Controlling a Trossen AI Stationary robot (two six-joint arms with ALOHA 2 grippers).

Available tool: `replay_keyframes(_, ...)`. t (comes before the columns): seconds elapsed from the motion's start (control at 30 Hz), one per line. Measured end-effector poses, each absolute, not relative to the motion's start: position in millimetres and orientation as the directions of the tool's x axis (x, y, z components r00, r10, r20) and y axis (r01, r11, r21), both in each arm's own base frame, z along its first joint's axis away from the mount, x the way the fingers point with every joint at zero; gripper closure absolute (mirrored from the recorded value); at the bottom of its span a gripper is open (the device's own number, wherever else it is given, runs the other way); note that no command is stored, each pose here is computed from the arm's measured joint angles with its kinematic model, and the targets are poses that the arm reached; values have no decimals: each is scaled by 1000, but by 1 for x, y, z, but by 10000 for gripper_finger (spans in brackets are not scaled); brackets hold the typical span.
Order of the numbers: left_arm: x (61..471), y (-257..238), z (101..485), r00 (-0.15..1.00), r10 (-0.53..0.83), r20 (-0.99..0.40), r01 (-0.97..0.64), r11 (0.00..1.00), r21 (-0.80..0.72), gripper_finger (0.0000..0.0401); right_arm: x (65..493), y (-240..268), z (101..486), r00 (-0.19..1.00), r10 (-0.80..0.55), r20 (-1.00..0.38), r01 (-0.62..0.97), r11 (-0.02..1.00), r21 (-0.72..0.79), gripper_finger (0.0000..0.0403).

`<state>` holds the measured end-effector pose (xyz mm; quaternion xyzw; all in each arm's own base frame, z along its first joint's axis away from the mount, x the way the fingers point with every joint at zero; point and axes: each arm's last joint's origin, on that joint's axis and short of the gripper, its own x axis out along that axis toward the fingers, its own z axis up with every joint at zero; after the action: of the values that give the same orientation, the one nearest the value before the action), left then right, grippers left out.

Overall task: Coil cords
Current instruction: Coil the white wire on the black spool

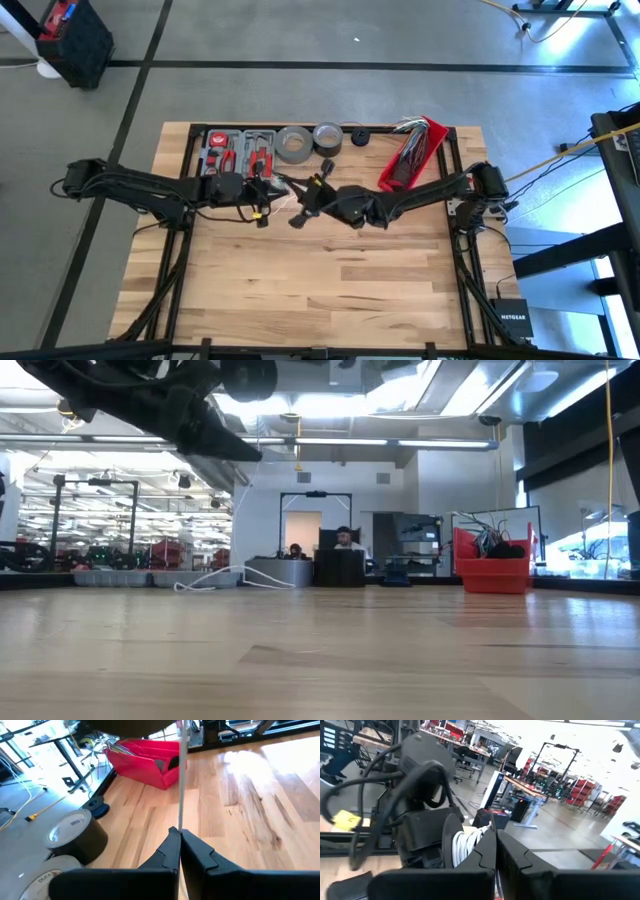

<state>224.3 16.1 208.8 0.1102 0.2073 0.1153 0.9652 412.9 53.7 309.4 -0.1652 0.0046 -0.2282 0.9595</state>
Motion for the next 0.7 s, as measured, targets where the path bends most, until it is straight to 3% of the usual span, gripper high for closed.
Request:
replay_keyframes(0.27,224,16,205,876,265,-403,-154,945,287,401,407,79,313,894,-438,92,437,810,-390,397)
replay_keyframes(0.7,218,17,193,804,316,-504,-94,904,417,401,398,88,328,896,-419,144,441,815,-376,397)
